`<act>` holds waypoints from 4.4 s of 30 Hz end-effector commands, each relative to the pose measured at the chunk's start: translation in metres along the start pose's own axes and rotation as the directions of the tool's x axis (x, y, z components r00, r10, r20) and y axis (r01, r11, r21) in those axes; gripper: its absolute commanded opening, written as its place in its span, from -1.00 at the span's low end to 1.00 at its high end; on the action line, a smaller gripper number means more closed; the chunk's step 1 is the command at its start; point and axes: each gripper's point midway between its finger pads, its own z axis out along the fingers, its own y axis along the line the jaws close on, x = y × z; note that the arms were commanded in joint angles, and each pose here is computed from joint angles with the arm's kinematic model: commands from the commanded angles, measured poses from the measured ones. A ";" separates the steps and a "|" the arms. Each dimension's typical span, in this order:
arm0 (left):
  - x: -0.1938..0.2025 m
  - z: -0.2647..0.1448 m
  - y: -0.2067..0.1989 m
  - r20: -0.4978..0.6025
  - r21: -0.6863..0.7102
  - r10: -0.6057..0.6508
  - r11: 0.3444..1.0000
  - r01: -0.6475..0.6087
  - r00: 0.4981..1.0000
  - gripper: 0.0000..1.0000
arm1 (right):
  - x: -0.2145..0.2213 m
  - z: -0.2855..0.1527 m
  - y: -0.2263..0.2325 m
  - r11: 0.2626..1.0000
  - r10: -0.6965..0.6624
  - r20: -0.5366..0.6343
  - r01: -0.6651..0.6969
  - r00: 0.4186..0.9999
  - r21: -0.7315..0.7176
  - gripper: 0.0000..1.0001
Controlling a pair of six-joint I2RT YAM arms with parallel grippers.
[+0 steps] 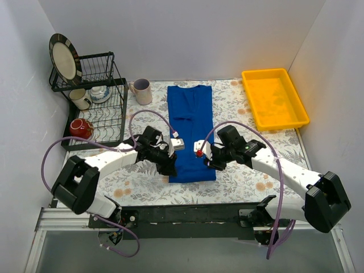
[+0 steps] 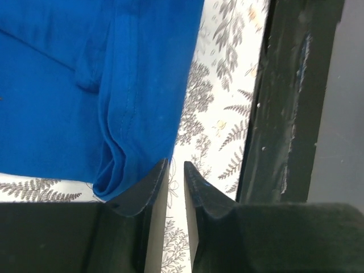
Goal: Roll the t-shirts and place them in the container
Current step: Roll the T-shirt to the center of the board.
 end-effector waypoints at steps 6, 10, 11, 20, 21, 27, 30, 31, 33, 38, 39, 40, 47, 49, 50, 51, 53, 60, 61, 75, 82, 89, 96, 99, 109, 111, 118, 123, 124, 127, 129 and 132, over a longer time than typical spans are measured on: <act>0.009 0.023 0.029 -0.068 0.007 -0.004 1.000 0.004 0.998 -0.69 | 0.005 0.019 0.001 0.999 0.012 0.017 -0.012 1.000 -0.038 -0.30; 0.010 0.032 0.043 -0.097 0.000 -0.039 0.999 0.039 0.995 -0.68 | 0.015 0.021 0.000 0.999 0.029 0.000 -0.029 1.000 -0.030 -0.31; 0.013 0.032 0.044 -0.106 -0.003 -0.048 0.999 0.048 0.993 -0.68 | 0.017 0.022 -0.003 0.999 0.040 -0.001 -0.040 0.999 -0.021 -0.31; 0.009 0.006 0.021 -0.120 0.018 -0.008 1.000 0.010 0.993 -0.19 | 0.039 0.028 -0.010 0.994 0.103 -0.030 -0.101 0.994 0.041 -0.22; 0.005 0.002 0.016 -0.108 0.023 0.012 1.000 -0.009 0.994 -0.14 | 0.038 0.027 -0.013 0.993 0.108 -0.031 -0.106 0.994 0.056 -0.22; -0.006 -0.021 -0.002 -0.030 -0.017 0.261 0.965 -0.261 0.965 0.36 | 0.020 0.014 -0.043 0.985 0.116 -0.019 -0.112 0.993 0.134 -0.22; -0.005 -0.017 0.000 -0.017 -0.023 0.369 0.929 -0.370 0.929 0.45 | -0.005 0.004 -0.045 0.992 0.083 0.020 -0.085 0.996 0.091 -0.20; -0.003 -0.014 0.002 -0.023 -0.019 0.376 0.926 -0.377 0.926 0.44 | -0.010 0.003 -0.041 0.996 0.064 0.034 -0.066 0.997 0.063 -0.19; -0.001 -0.008 0.007 -0.034 -0.018 0.350 0.936 -0.350 0.936 0.40 | -0.019 0.004 -0.039 0.996 0.077 0.058 -0.079 0.995 0.032 -0.25; -0.020 0.001 0.023 0.020 -0.067 0.153 0.986 -0.151 0.988 0.12 | -0.022 0.017 -0.024 0.990 0.134 0.092 -0.128 0.987 -0.066 -0.47; -0.021 0.000 0.022 0.032 -0.053 0.073 0.996 -0.072 0.997 0.05 | -0.022 0.019 -0.021 0.988 0.140 0.091 -0.133 0.986 -0.085 -0.47; -0.019 0.000 0.018 0.027 -0.029 0.028 0.999 -0.027 0.999 -0.05 | -0.022 0.021 -0.019 0.986 0.144 0.091 -0.136 0.985 -0.098 -0.48; -0.022 -0.003 -0.005 0.066 0.073 -0.205 0.977 0.201 0.976 -0.01 | -0.008 0.038 -0.006 0.970 0.168 0.048 -0.156 0.985 -0.188 -0.57; -0.030 -0.006 -0.017 0.089 0.172 -0.236 0.961 0.218 0.968 0.03 | -0.003 0.040 -0.003 0.965 0.172 0.031 -0.162 0.985 -0.206 -0.60; -0.030 -0.004 -0.021 0.079 0.207 -0.267 0.947 0.247 0.960 0.05 | -0.006 0.040 -0.003 0.964 0.170 0.036 -0.159 0.985 -0.212 -0.61; -0.033 -0.003 -0.022 0.090 0.230 -0.273 0.942 0.246 0.958 0.07 | -0.007 0.040 -0.004 0.963 0.173 0.039 -0.160 0.984 -0.217 -0.61; -0.032 0.002 -0.024 0.065 0.274 -0.356 0.905 0.327 0.932 0.09 | -0.009 0.041 -0.003 0.960 0.178 0.039 -0.165 0.983 -0.226 -0.62; -0.035 0.023 -0.002 0.065 0.309 -0.467 0.850 0.427 0.882 0.19 | -0.006 0.042 -0.018 0.950 0.263 0.045 -0.250 0.964 -0.188 -0.63; -0.037 0.025 0.000 0.053 0.317 -0.481 0.839 0.442 0.875 0.20 | -0.005 0.039 -0.025 0.946 0.285 0.053 -0.272 0.957 -0.175 -0.63; -0.062 0.012 0.005 0.048 0.377 -0.550 0.783 0.495 0.834 0.10 | -0.030 -0.027 -0.098 0.926 0.376 0.159 -0.378 0.913 -0.017 -0.62; -0.083 0.041 -0.004 0.005 0.441 -0.499 0.779 0.446 0.866 0.08 | -0.031 -0.056 -0.117 0.914 0.392 0.153 -0.403 0.907 0.048 -0.63; -0.097 0.089 -0.034 -0.033 0.521 -0.427 0.764 0.380 0.904 0.08 | -0.030 -0.087 -0.139 0.900 0.371 0.185 -0.402 0.910 0.167 -0.63; -0.071 0.119 -0.033 -0.096 0.494 -0.488 0.733 0.467 0.867 0.09 | -0.016 -0.110 -0.138 0.877 0.378 0.191 -0.416 0.906 0.241 -0.63; -0.056 0.130 -0.023 -0.119 0.468 -0.515 0.725 0.506 0.849 0.12 | -0.011 -0.110 -0.131 0.875 0.382 0.186 -0.419 0.905 0.241 -0.63; -0.090 0.103 -0.040 -0.123 0.506 -0.376 0.772 0.384 0.918 0.22 | -0.006 -0.117 -0.125 0.880 0.353 0.164 -0.386 0.921 0.276 -0.39; -0.111 0.085 -0.042 -0.026 0.480 -0.226 0.852 0.210 0.974 0.27 | -0.009 -0.125 -0.129 0.873 0.327 0.165 -0.364 0.931 0.325 -0.31; -0.083 0.021 -0.012 -0.045 0.162 0.188 0.970 -0.179 0.981 0.43 | -0.056 -0.214 -0.177 0.593 -0.038 0.255 -0.184 0.966 0.784 0.97; -0.053 -0.006 0.003 -0.145 -0.038 0.441 0.892 -0.450 0.886 0.40 | -0.047 -0.158 -0.148 0.802 0.139 0.273 -0.270 0.952 0.533 0.75; -0.043 -0.007 0.001 -0.164 -0.047 0.505 0.854 -0.518 0.848 0.37 | -0.056 -0.156 -0.146 0.834 0.130 0.273 -0.254 0.953 0.489 0.46; -0.036 -0.008 0.009 -0.193 -0.100 0.584 0.787 -0.608 0.788 0.36 | -0.049 -0.138 -0.141 0.868 0.188 0.241 -0.276 0.952 0.413 0.20; -0.024 -0.005 0.010 -0.205 -0.110 0.600 0.771 -0.627 0.773 0.35 | -0.044 -0.141 -0.146 0.846 0.178 0.231 -0.268 0.957 0.461 0.20; -0.017 0.005 0.013 -0.214 -0.132 0.636 0.733 -0.667 0.741 0.35 | -0.034 -0.140 -0.141 0.842 0.161 0.202 -0.242 0.966 0.482 0.21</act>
